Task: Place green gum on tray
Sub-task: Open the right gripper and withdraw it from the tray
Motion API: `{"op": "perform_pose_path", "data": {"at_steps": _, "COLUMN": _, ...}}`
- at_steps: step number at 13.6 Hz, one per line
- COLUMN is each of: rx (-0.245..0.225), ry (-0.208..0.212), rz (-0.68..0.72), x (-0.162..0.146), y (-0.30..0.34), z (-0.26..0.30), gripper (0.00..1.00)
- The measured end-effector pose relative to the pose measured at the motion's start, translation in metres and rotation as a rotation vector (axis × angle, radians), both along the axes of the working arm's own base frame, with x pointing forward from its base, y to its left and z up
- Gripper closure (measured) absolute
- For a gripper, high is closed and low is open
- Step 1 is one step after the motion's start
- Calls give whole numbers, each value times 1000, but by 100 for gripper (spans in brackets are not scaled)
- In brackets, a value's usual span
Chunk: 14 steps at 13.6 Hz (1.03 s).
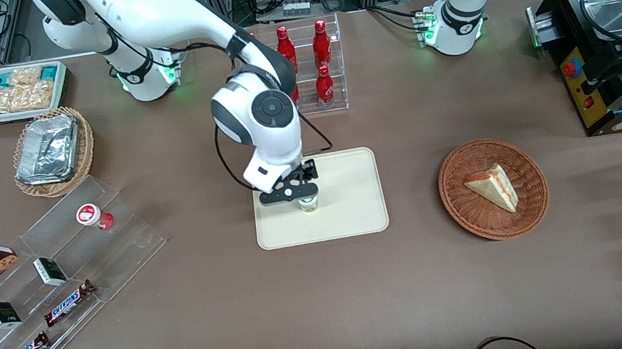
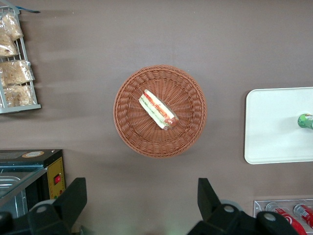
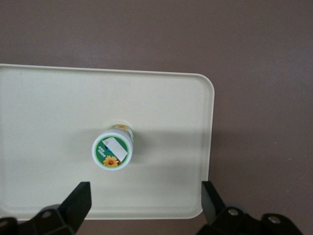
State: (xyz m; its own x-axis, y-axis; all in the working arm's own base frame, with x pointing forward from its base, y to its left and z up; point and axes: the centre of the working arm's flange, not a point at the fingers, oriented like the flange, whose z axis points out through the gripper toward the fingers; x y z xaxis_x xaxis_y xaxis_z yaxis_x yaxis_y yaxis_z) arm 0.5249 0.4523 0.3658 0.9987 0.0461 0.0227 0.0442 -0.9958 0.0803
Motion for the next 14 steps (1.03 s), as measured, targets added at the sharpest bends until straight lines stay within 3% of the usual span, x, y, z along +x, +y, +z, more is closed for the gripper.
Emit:
{"op": "perform_pose_path", "data": {"at_steps": 4, "rx": -14, "ry": 31, "rz": 25, "x": 23, "y": -49, "z": 34, "gripper": 0}}
{"op": "perform_pose_path", "data": {"at_steps": 8, "rx": 50, "ry": 72, "rz": -38, "x": 58, "y": -120, "z": 63, "gripper": 0}}
{"op": "perform_pose_path", "data": {"at_steps": 14, "rx": 45, "ry": 117, "rz": -103, "x": 81, "y": -255, "z": 119, "gripper": 0}}
